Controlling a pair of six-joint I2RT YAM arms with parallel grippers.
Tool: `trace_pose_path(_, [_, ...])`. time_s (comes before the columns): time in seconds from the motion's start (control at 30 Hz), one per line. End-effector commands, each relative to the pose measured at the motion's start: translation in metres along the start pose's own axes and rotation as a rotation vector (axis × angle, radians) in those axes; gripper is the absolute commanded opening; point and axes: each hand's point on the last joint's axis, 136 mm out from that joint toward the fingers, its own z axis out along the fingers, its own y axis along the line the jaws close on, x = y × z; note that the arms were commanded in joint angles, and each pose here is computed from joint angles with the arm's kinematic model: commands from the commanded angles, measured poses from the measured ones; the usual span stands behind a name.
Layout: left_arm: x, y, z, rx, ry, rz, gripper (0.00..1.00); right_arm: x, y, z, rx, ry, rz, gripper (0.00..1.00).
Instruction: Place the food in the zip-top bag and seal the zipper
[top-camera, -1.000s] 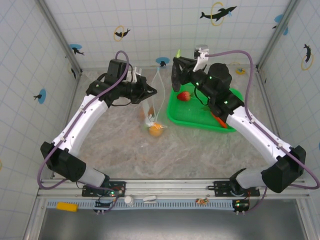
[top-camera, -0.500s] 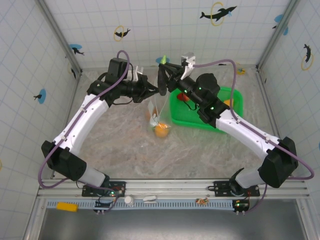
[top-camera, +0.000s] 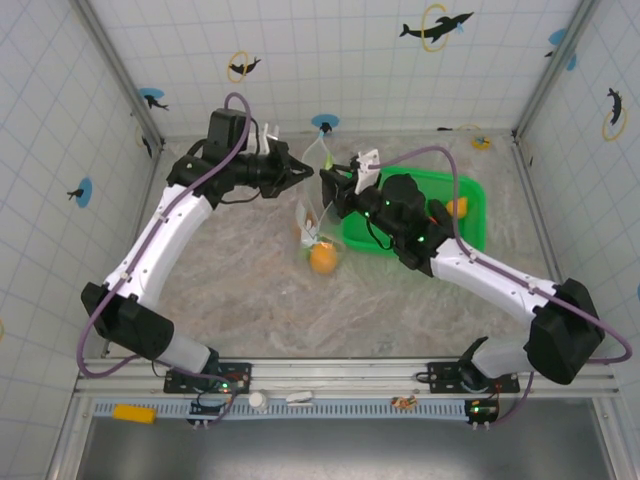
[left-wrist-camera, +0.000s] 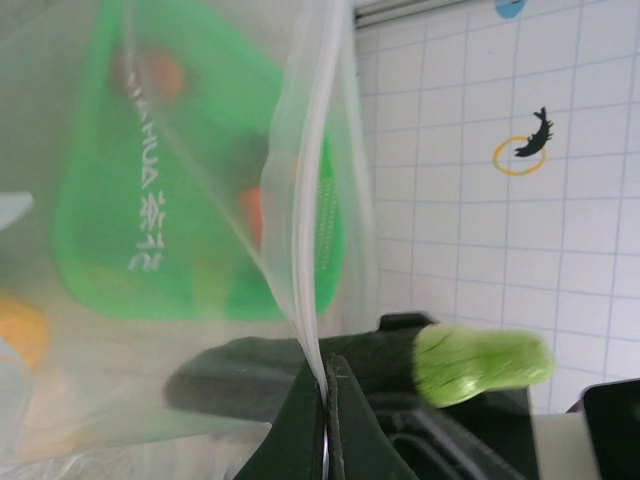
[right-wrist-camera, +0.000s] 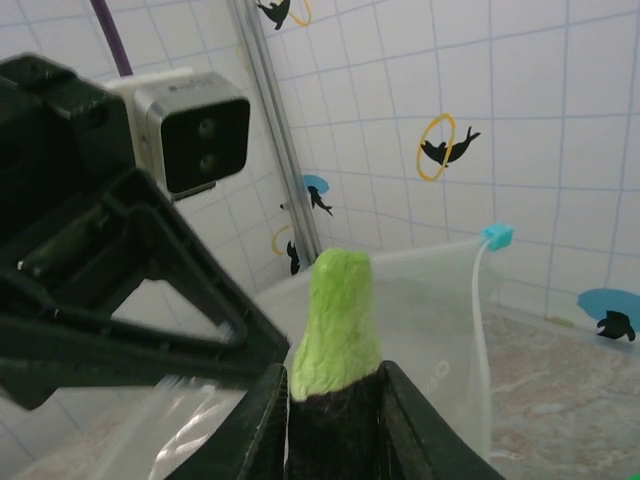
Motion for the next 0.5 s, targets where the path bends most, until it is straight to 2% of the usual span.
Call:
trace_pose_path(0.0, [-0.009, -0.013, -0.005, 0.006, -0.018, 0.046, 0.00, 0.002, 0.002, -0.011, 0.008, 0.020, -0.017, 0.35])
trace_pose_path(0.1, [-0.011, -0.013, -0.004, -0.005, -0.017, 0.055, 0.00, -0.006, -0.001, -0.011, 0.034, 0.023, -0.024, 0.47])
trace_pose_path(0.17, [-0.012, -0.012, -0.003, -0.013, -0.017, 0.060, 0.00, -0.010, 0.000, -0.009, 0.031, 0.045, -0.032, 0.49])
trace_pose_path(0.37, [-0.011, -0.003, -0.004, -0.049, -0.023, 0.074, 0.00, -0.029, -0.009, -0.014, 0.061, 0.040, -0.008, 0.49])
trace_pose_path(0.47, [-0.013, 0.007, -0.008, -0.112, -0.049, 0.092, 0.00, -0.030, -0.034, -0.020, 0.163, 0.078, 0.059, 0.48])
